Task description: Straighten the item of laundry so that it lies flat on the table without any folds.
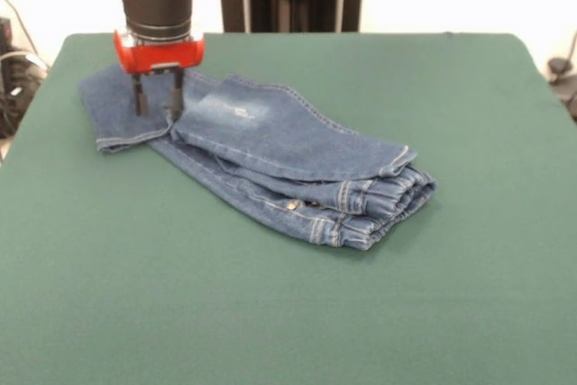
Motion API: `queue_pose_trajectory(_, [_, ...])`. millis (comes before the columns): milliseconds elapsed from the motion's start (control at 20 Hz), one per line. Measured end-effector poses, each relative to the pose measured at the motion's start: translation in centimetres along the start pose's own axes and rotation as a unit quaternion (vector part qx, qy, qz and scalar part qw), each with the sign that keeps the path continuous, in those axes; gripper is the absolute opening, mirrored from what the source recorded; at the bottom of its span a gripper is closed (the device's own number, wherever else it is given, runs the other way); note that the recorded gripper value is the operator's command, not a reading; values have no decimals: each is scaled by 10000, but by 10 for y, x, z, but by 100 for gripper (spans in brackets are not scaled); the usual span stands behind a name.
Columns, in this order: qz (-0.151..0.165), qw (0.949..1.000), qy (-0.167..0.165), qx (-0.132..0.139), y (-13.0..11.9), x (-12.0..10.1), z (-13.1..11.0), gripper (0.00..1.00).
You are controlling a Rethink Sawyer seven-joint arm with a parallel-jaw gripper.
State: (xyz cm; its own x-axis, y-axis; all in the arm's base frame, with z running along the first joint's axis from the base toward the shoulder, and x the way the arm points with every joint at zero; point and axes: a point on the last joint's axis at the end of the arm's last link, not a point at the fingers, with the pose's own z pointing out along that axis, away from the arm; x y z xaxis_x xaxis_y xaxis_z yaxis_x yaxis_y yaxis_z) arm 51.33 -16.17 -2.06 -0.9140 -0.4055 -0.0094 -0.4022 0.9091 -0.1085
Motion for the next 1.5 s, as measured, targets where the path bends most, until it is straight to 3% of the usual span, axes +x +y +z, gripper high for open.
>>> queue_pose_trajectory(950, [4, 10000, 51, 17, -2, 2, -4, 0])
queue_pose_trajectory(1500, [-14, 9964, 659, 536, -36, 3, -64, 0])
